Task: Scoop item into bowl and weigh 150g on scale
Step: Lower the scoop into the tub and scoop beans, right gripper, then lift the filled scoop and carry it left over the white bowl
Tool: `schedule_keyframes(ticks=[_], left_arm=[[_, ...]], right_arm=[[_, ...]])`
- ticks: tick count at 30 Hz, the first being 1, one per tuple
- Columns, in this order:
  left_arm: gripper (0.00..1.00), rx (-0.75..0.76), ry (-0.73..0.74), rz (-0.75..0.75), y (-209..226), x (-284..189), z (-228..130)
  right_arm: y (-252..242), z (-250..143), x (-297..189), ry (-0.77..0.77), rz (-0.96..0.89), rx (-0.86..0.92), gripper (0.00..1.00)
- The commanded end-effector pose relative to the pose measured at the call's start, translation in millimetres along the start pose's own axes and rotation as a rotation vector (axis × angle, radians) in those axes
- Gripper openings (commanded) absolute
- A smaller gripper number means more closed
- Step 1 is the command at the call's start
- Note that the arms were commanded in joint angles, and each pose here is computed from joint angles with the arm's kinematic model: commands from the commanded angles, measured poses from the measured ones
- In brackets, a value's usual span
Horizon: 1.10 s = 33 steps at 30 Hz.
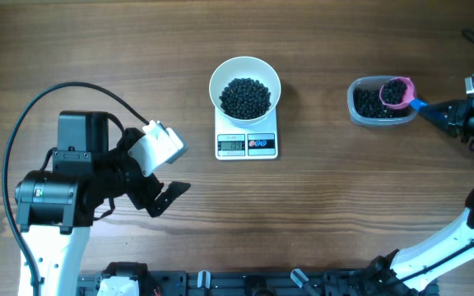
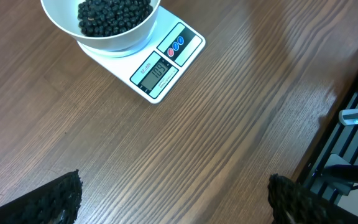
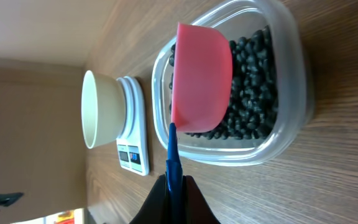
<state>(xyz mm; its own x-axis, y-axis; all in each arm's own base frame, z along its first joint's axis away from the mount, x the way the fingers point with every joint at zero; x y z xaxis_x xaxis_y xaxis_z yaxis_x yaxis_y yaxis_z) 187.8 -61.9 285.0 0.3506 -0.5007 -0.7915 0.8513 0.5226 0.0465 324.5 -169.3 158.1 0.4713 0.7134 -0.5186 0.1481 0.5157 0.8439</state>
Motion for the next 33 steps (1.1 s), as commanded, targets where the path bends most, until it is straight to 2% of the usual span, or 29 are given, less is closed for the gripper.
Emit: schedule_keyframes(ticks=[1, 15, 22, 33], left_arm=[[1.00, 0.036, -0.014, 0.012, 0.6, -4.0, 4.8], [1.00, 0.036, -0.014, 0.012, 0.6, -4.0, 4.8], [1.00, 0.036, -0.014, 0.012, 0.6, -4.0, 4.8], [1.00, 0.036, -0.014, 0.012, 0.6, -4.0, 4.8]], right_arm=[[6.8, -2.2, 1.2, -0.019, 0.101, -0.002, 0.04], [44.6, -11.9, 11.6, -0.012, 0.303, -0.026, 0.05], [69.0, -17.2, 36.5, 0.059, 0.340, -0.062, 0.04], [125.3, -30.5, 86.2, 0.151, 0.503, -0.131, 0.04]])
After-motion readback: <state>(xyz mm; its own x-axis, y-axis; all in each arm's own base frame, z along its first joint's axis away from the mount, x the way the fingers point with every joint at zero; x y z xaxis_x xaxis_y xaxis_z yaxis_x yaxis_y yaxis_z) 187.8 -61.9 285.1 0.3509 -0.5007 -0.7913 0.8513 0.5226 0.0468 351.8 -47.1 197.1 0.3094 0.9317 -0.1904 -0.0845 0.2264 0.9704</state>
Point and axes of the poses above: each gripper's point midway between its finger pads, its own x axis out along the fingers, its own y axis along the line the jaws close on, z = x × y, the point moved 7 cm from there along -x, back along the fingers, and after that the axes turned 6 degrees about x, right-handed, at the moved point
